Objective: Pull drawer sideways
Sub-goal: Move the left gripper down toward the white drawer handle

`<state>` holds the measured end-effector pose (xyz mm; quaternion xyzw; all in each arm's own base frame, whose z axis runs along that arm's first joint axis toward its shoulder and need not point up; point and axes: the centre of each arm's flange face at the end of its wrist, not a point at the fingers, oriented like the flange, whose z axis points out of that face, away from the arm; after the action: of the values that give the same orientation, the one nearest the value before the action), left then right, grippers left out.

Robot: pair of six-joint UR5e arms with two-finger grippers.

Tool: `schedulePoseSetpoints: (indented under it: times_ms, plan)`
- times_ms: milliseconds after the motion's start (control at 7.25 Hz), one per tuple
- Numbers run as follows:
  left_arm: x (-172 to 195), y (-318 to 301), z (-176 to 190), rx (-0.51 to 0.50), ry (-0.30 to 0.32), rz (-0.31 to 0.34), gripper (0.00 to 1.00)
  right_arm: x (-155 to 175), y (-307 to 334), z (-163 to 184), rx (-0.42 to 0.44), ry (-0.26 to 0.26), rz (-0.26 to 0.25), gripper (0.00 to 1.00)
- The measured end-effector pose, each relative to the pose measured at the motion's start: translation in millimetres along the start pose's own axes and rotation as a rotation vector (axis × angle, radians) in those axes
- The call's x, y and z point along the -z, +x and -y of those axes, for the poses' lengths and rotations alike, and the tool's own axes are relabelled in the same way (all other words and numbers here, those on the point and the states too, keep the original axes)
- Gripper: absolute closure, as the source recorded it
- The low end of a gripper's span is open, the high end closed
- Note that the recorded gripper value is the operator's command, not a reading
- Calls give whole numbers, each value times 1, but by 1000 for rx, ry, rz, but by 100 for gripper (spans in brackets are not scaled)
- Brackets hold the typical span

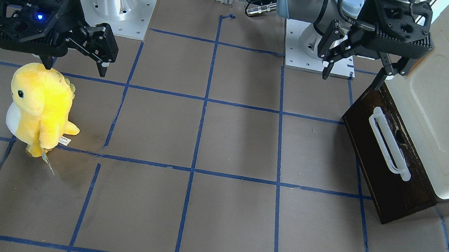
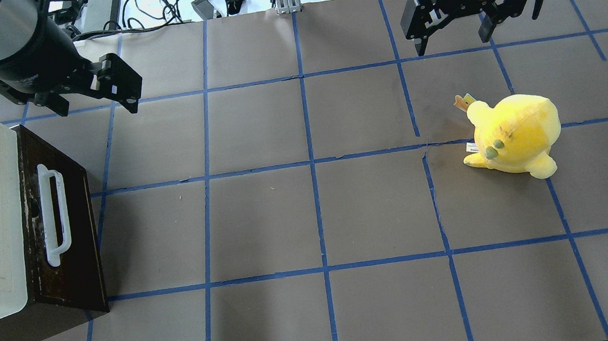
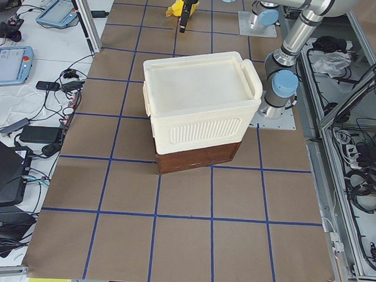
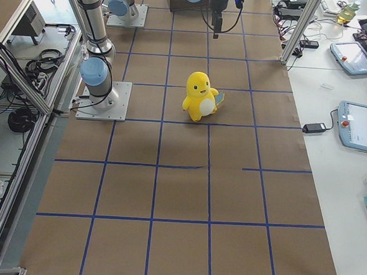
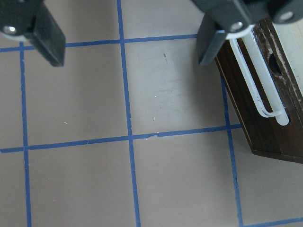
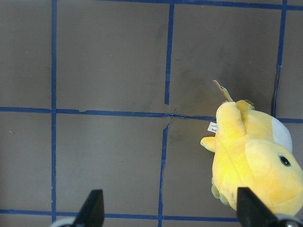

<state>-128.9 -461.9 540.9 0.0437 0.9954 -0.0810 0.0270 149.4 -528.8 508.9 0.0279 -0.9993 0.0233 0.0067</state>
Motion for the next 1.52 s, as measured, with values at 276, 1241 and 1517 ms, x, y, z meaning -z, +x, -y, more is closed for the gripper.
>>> schedulePoseSetpoints:
  times_ms: [276, 1241, 1517]
  plan:
    - [-2, 0, 1, 3, -2, -3, 0, 0, 0, 0, 0, 0, 0, 0]
    - [-10, -9, 19, 131, -4, -34, 0, 0, 0, 0, 0, 0, 0, 0]
    - [-13, -10, 21, 215, -9, -33, 0, 0, 0, 0, -1, 0, 0, 0]
